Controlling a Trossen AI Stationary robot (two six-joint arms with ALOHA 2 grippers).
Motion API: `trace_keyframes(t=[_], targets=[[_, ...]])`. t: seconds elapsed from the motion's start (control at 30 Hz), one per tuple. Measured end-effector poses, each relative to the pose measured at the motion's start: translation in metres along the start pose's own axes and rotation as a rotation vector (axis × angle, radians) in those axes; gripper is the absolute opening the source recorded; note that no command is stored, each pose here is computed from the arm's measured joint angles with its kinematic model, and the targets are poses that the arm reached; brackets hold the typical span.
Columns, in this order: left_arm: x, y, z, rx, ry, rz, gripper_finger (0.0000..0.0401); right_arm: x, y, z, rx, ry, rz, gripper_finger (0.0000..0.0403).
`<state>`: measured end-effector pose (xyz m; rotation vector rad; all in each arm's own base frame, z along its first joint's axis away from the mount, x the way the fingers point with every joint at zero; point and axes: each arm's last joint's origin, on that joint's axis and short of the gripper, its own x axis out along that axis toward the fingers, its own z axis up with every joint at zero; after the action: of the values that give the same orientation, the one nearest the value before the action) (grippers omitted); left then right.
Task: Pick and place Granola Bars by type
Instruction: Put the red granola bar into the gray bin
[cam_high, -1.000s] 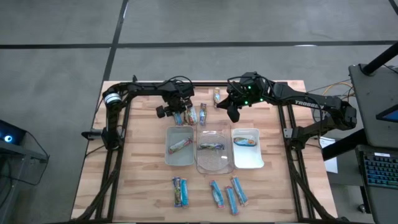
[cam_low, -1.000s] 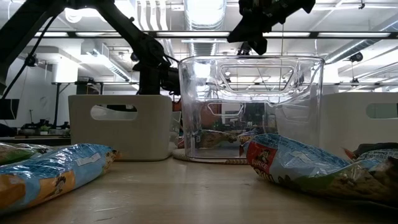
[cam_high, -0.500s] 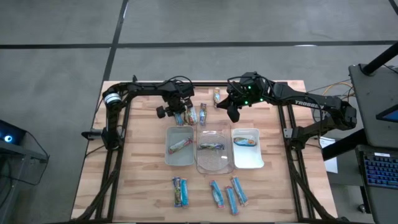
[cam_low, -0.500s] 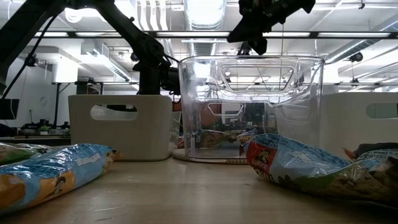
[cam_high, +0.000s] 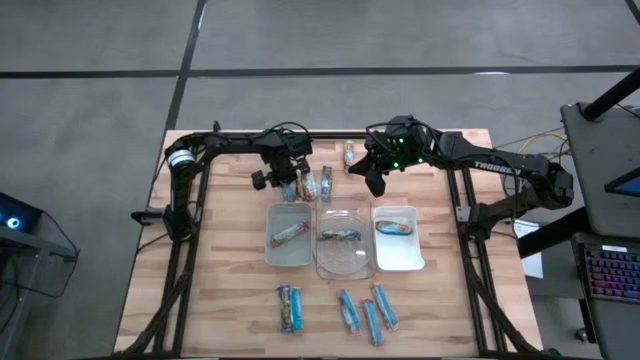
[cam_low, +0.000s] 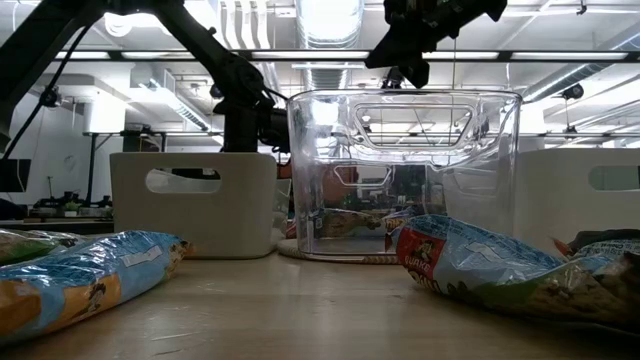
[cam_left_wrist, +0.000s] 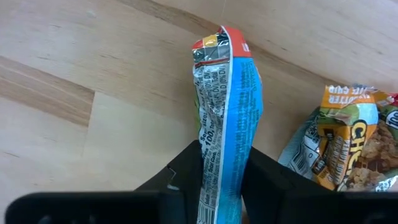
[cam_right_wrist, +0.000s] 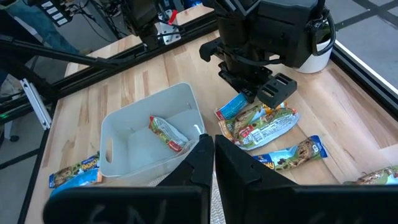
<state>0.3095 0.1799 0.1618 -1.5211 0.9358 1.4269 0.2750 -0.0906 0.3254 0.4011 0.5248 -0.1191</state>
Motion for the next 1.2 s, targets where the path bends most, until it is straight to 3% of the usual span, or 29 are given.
trace_keyframes(t=[0.63,0.83,1.0,1.2], targets=[[-0.034,-0.001,0.001,0.104,-0.012,-0.035,0.0078,0.0,0.0,0.0,0.003,0.0,-0.001,0.0009],[-0.062,0.004,0.0,0.172,-0.022,-0.074,0.0078,0.0,0.0,0.0,0.0,-0.001,-0.001,0.0009],[-0.094,0.004,-0.001,0.254,-0.044,-0.168,0.0078,0.0,0.0,0.0,0.0,-0.003,-0.001,0.0008],[-0.132,0.004,-0.008,0.434,-0.027,-0.283,0.0078,0.0,0.0,0.0,-0.004,0.0,-0.002,0.0009]])
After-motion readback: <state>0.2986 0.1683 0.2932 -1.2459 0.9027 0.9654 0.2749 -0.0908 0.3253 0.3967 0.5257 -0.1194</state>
